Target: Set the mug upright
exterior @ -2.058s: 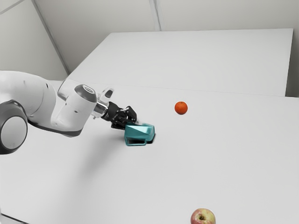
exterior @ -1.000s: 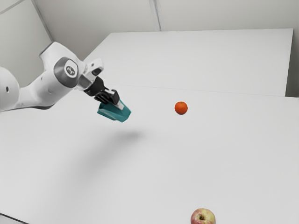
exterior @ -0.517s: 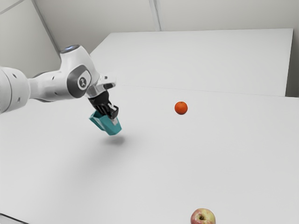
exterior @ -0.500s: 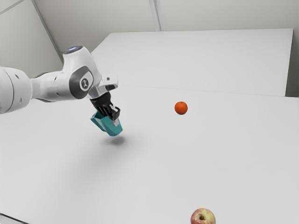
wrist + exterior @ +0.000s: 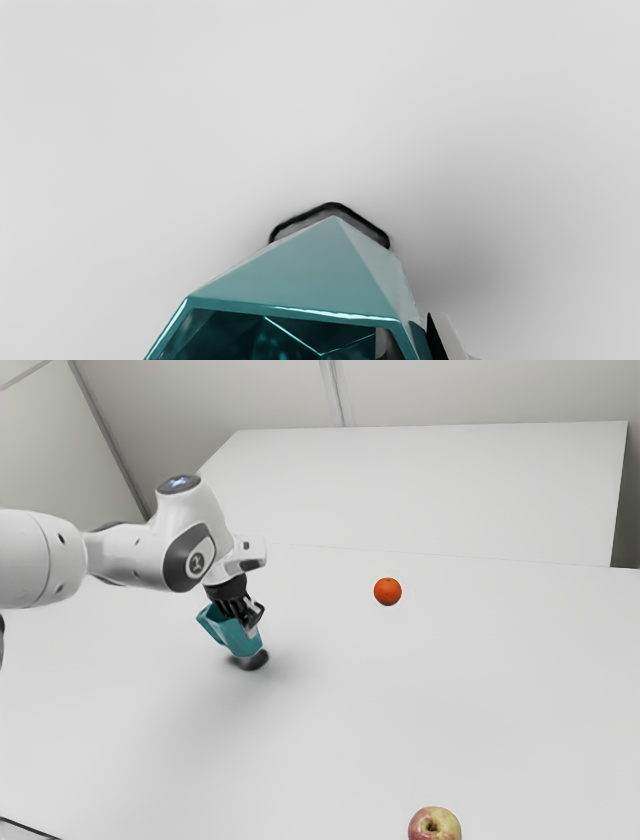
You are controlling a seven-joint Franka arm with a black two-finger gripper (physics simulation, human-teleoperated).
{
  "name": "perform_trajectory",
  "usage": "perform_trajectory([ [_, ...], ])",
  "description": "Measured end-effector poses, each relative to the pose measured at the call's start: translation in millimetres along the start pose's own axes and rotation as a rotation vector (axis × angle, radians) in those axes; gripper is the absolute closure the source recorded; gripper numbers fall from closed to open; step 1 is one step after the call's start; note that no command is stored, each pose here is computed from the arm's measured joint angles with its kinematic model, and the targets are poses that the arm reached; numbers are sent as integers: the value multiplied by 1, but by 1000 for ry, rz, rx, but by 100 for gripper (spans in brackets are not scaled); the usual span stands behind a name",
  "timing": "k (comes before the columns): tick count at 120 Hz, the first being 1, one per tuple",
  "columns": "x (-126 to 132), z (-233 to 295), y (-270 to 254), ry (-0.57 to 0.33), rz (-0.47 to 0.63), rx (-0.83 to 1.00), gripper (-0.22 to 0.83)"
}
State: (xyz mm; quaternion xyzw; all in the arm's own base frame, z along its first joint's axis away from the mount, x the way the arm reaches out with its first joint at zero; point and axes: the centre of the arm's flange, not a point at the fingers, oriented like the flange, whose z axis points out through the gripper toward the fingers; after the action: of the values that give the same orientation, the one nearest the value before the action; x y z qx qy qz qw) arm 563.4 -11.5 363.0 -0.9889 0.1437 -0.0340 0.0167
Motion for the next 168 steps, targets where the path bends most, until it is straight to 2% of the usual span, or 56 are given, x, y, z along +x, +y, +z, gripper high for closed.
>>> perform_trajectory([
  [95,-7,21,1,60,-51,37,73],
  [114,-7,20,0,64,-56,36,66],
  [168,-7,18,0,70,-62,35,40],
])
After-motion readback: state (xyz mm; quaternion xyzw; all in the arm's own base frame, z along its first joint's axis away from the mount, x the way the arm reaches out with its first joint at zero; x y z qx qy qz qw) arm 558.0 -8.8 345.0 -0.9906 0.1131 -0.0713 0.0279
